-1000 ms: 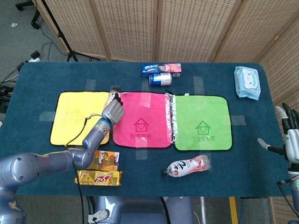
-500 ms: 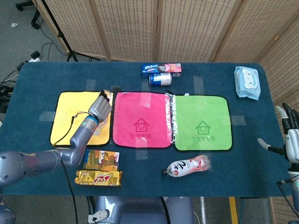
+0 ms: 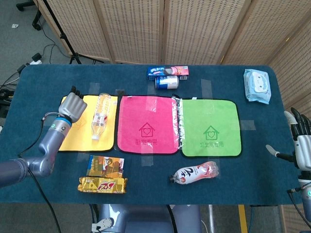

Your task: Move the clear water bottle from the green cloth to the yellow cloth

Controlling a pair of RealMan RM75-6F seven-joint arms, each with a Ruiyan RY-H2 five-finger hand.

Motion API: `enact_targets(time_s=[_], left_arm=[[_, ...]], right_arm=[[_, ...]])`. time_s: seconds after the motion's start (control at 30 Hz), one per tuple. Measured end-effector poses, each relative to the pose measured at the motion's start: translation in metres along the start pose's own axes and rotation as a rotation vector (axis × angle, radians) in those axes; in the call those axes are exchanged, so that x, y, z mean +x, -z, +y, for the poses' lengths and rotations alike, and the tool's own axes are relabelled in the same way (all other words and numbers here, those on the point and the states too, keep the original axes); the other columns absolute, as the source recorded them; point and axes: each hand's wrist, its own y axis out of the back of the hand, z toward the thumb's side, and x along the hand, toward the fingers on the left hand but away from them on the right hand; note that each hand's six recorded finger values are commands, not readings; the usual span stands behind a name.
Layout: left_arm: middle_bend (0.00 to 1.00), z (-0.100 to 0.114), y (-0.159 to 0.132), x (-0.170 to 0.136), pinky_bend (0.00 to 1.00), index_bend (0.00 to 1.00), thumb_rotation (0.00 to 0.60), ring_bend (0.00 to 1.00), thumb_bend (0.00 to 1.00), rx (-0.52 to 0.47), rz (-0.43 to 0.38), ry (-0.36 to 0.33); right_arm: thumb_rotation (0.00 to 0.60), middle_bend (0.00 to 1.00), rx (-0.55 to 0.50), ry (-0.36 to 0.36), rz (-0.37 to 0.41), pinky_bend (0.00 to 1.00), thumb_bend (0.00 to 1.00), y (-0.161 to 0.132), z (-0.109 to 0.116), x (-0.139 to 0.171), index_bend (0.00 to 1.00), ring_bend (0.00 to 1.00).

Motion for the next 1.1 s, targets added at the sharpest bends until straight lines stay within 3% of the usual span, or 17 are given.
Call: enact_targets(time_s=[0.07, 0.17, 0.23, 0.3, 0.4, 0.53, 0.63, 0.77, 0.93, 1.1], left_arm=[[0.21, 0.003, 0.006, -0.005, 0.13, 0.49, 0.600, 0.14, 0.87, -0.061, 0.005, -0.048], [0.11, 0.008, 0.015, -0.013, 0.10, 0.38, 0.600, 0.08, 0.45, -0.179, 0.014, -0.143], [0.02, 0.008, 0.024, -0.019, 0.03, 0.17, 0.600, 0.02, 0.13, -0.285, 0.022, -0.213], [0.00, 0.005, 0.033, -0.025, 0.00, 0.03, 0.600, 0.00, 0.00, -0.379, 0.027, -0.270], [0.00, 0.001, 0.049, -0.040, 0.00, 0.00, 0.600, 0.00, 0.00, -0.505, 0.031, -0.391], [0.00, -0.004, 0.069, -0.059, 0.00, 0.00, 0.600, 0.00, 0.00, -0.601, 0.063, -0.529], [0.00, -0.023, 0.082, -0.076, 0.00, 0.00, 0.600, 0.00, 0.00, -0.697, 0.109, -0.572], [0.00, -0.059, 0.091, -0.100, 0.00, 0.00, 0.600, 0.00, 0.00, -0.798, 0.197, -0.555], [0.00, -0.109, 0.086, -0.142, 0.00, 0.00, 0.600, 0.00, 0.00, -0.942, 0.311, -0.461], [0.00, -0.144, 0.088, -0.183, 0.00, 0.00, 0.600, 0.00, 0.00, -1.038, 0.415, -0.413]], right_arm=[[0.600, 0.00, -0.003, 0.001, 0.005, 0.00, 0.00, -0.002, 0.000, 0.000, 0.00, 0.00], [0.600, 0.00, -0.005, 0.000, 0.013, 0.00, 0.00, -0.004, 0.000, 0.001, 0.00, 0.00], [0.600, 0.00, -0.006, -0.004, 0.020, 0.00, 0.00, -0.006, 0.000, 0.003, 0.00, 0.00], [0.600, 0.00, -0.007, -0.005, 0.027, 0.00, 0.00, -0.008, -0.001, 0.004, 0.00, 0.00], [0.600, 0.00, -0.008, -0.004, 0.033, 0.00, 0.00, -0.010, 0.000, 0.005, 0.00, 0.00], [0.600, 0.00, -0.013, -0.005, 0.042, 0.00, 0.00, -0.012, 0.000, 0.006, 0.00, 0.00], [0.600, 0.00, -0.015, -0.005, 0.051, 0.00, 0.00, -0.015, 0.001, 0.007, 0.00, 0.00], [0.600, 0.00, -0.004, -0.006, 0.057, 0.00, 0.00, -0.016, 0.002, 0.009, 0.00, 0.00], [0.600, 0.00, 0.044, 0.008, 0.051, 0.00, 0.00, -0.016, 0.005, 0.013, 0.00, 0.00], [0.600, 0.00, 0.092, 0.040, 0.051, 0.00, 0.00, -0.018, 0.010, 0.018, 0.00, 0.00]])
